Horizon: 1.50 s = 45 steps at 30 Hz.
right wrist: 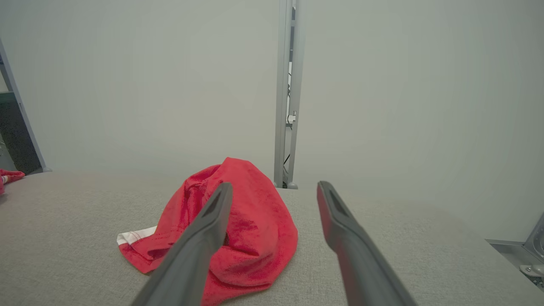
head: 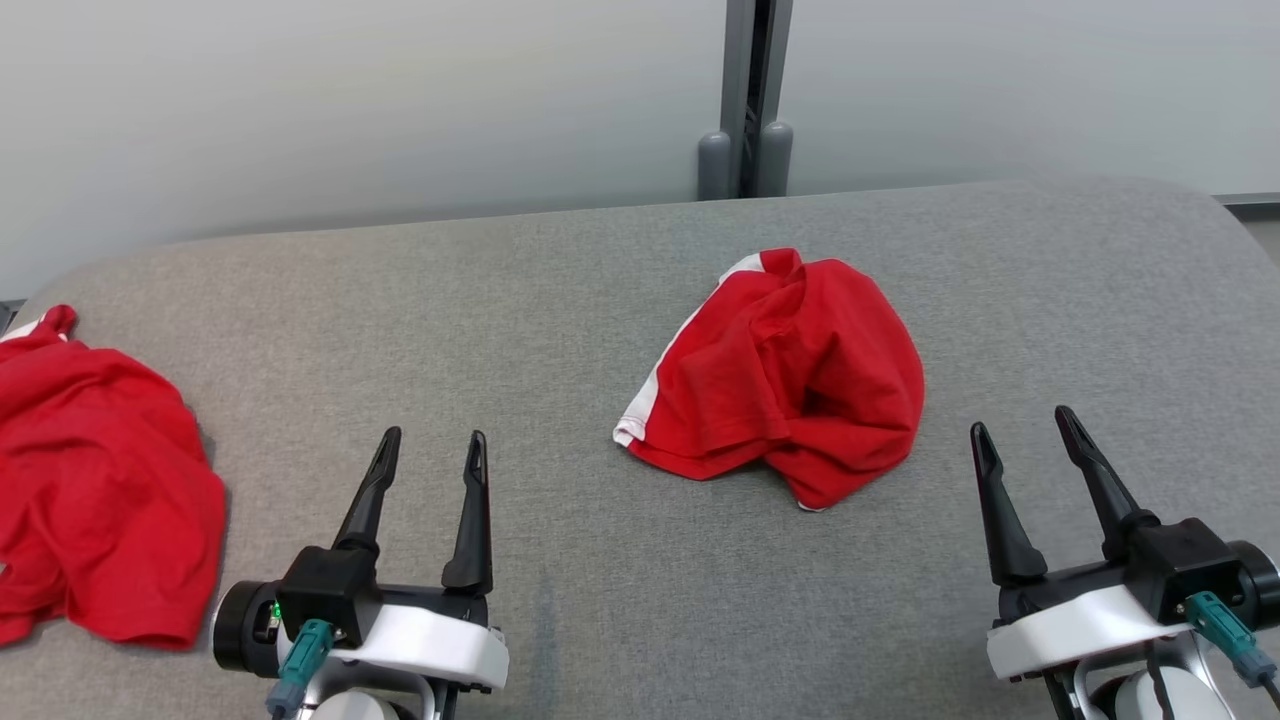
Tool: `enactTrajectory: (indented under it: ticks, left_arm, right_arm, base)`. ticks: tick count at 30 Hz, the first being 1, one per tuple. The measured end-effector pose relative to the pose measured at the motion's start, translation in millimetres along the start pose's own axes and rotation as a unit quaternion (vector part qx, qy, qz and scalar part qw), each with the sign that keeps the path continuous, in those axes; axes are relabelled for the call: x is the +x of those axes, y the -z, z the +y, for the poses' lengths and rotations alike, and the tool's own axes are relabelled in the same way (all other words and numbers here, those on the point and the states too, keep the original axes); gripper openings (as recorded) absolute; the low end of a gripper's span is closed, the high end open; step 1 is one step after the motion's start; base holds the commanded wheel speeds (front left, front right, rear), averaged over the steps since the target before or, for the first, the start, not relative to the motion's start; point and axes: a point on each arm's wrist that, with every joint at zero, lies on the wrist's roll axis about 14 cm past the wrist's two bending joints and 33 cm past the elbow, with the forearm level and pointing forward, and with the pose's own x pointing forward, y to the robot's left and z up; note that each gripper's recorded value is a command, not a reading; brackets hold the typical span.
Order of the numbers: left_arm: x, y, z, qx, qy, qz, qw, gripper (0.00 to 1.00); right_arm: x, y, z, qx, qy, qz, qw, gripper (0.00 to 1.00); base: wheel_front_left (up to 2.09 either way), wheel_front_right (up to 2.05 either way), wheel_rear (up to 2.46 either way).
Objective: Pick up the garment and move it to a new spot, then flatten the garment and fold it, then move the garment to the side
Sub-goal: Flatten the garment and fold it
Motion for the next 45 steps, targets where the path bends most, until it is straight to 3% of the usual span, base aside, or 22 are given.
enactTrajectory:
  ticks: [15, 25, 26, 27, 28, 32, 37, 45]
  left_arm:
    - [1.0, 11.2, 27.3, 0.021, -0.035, 0.015, 0.999, 1.00]
    - [-5.8, 13.6, 48.0, 0.021, -0.071, 0.023, 0.997, 1.00]
    - [-6.8, 13.7, 50.3, 0.016, -0.077, 0.023, 0.997, 1.00]
    - [-7.6, 13.8, 52.3, 0.012, -0.082, 0.024, 0.996, 1.00]
    - [-8.1, 13.9, 53.4, 0.011, -0.084, 0.024, 0.996, 1.00]
    - [-7.6, 10.6, 54.1, 0.009, -0.088, 0.020, 0.996, 1.00]
    - [-8.0, 3.2, 52.2, 0.001, -0.088, 0.009, 0.996, 1.00]
    - [-16.1, -6.1, 47.9, -0.013, -0.088, -0.003, 0.996, 1.00]
  right_arm:
    - [37.6, 56.1, 15.9, 0.057, -0.016, 0.070, 0.996, 1.00]
    - [53.5, 118.3, 31.0, 0.018, -0.048, 0.161, 0.986, 1.00]
    - [54.4, 123.7, 30.4, 0.012, -0.051, 0.170, 0.984, 0.49]
    - [56.3, 127.2, 28.3, 0.007, -0.050, 0.175, 0.983, 0.10]
    - [59.3, 128.6, 26.2, 0.000, -0.050, 0.177, 0.983, 0.00]
    - [74.8, 118.3, 22.2, -0.016, -0.051, 0.159, 0.986, 0.00]
    - [96.7, 78.8, 17.7, -0.083, -0.076, 0.100, 0.989, 0.00]
    - [124.0, -9.8, 58.5, -0.170, -0.162, -0.031, 0.971, 0.00]
  base:
    - [0.00, 0.00, 0.00]
    - [0.00, 0.00, 0.00]
    - [0.00, 0.00, 0.00]
    - [0.00, 0.00, 0.00]
    - [0.00, 0.00, 0.00]
    - [0.00, 0.00, 0.00]
    - [0.00, 0.00, 0.00]
    - [0.00, 0.00, 0.00]
